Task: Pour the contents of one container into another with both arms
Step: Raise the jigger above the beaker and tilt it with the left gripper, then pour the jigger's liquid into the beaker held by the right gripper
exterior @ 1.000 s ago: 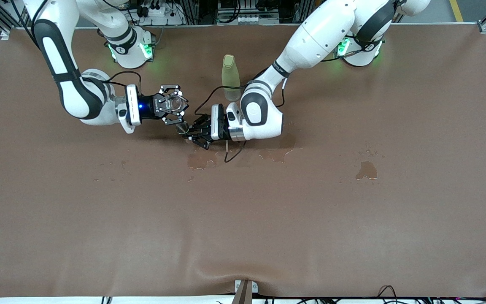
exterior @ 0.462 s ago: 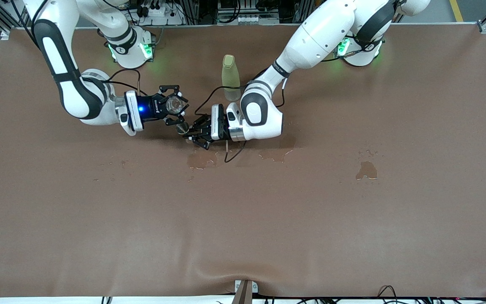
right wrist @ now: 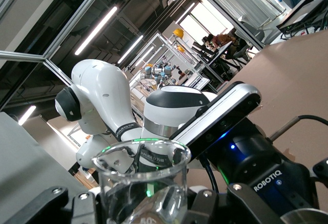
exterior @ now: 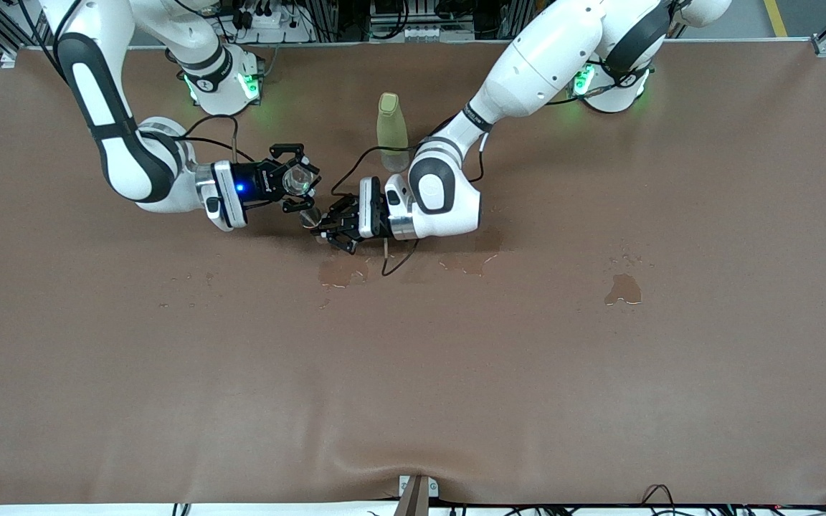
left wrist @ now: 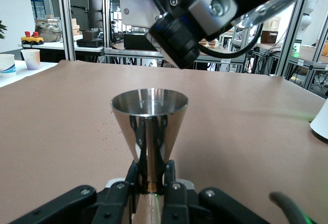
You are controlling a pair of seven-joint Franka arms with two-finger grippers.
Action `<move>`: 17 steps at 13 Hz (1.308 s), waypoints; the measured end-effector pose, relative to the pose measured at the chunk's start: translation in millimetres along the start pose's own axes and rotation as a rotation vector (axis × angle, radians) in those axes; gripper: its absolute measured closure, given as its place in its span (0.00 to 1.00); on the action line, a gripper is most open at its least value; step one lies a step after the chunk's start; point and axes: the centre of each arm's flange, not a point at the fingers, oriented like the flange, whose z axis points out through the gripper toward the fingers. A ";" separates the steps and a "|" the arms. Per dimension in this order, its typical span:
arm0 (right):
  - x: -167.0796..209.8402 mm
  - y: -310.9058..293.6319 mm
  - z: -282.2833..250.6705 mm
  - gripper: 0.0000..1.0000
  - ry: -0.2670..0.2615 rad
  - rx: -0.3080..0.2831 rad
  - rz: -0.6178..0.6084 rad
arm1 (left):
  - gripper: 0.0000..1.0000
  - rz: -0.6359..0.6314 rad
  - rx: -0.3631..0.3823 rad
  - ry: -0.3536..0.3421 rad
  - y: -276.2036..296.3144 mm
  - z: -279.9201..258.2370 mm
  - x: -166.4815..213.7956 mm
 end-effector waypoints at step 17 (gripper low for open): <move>-6.6 -17.4 5.7 0.86 -0.005 0.020 0.240 | 0.79 -0.005 -0.002 -0.006 1.3 0.2 -5.0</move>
